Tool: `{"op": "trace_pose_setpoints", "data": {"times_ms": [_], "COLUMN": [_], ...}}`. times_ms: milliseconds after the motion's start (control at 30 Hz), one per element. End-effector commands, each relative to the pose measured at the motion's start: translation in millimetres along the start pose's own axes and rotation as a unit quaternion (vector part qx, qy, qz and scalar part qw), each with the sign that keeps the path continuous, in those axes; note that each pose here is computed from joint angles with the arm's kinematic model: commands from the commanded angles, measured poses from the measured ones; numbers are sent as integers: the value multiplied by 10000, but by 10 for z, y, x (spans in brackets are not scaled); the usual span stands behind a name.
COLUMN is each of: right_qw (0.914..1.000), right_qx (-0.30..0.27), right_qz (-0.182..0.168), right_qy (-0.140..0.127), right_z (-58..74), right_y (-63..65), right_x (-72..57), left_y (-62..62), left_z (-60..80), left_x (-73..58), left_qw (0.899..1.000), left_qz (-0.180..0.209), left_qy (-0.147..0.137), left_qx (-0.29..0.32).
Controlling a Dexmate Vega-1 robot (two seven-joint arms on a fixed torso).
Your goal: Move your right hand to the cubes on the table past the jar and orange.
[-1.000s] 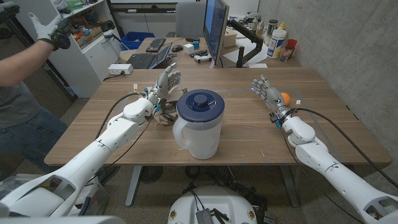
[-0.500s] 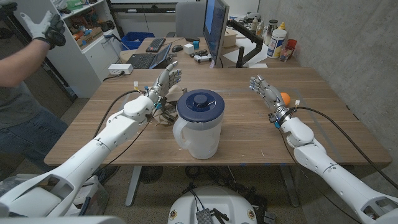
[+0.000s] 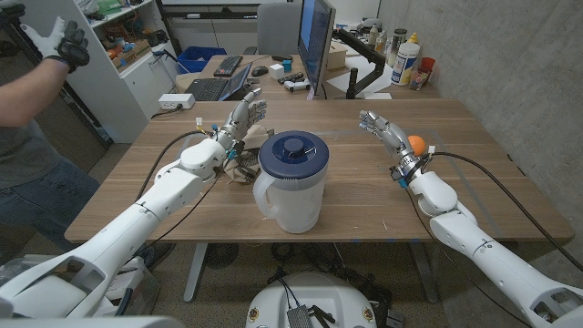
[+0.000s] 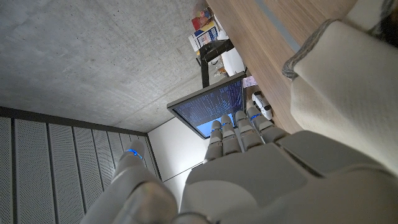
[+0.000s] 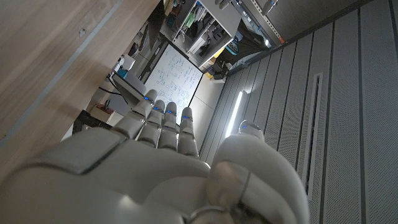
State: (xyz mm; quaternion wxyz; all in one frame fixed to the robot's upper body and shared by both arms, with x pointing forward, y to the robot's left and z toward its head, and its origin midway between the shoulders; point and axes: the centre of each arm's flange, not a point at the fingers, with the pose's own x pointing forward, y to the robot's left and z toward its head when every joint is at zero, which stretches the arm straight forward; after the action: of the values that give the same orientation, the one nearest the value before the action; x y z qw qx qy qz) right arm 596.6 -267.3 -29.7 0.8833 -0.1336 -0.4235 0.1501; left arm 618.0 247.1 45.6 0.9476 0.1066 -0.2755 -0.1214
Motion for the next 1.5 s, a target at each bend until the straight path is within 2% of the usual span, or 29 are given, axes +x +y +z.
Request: {"op": "trace_pose_setpoints", "data": {"times_ms": [33,400,733,1033,1267,1500], "right_qw": [9977,9929,9892,9825,9804,9731], "right_qx": [-582,-1025,-1259,-1560,-1634,-1940], "right_qz": [293,472,586,742,735,832], "right_qy": [-201,-367,-474,-695,-815,-928], "right_z": [70,92,124,153,140,161], "right_y": [164,300,357,426,455,490], "right_x": [15,76,98,113,121,130], "left_y": [-1,4,26,15,-6,-29], "left_z": [0,30,40,45,75,100], "left_x": [-16,-32,-45,-38,-28,-20], "left_qw": [10000,10000,10000,10000,9999,9999], "left_qz": [-48,-85,-67,-82,-106,-128], "left_qy": [11,7,-24,-4,-18,-28], "left_qx": [-24,45,49,46,83,108]}}
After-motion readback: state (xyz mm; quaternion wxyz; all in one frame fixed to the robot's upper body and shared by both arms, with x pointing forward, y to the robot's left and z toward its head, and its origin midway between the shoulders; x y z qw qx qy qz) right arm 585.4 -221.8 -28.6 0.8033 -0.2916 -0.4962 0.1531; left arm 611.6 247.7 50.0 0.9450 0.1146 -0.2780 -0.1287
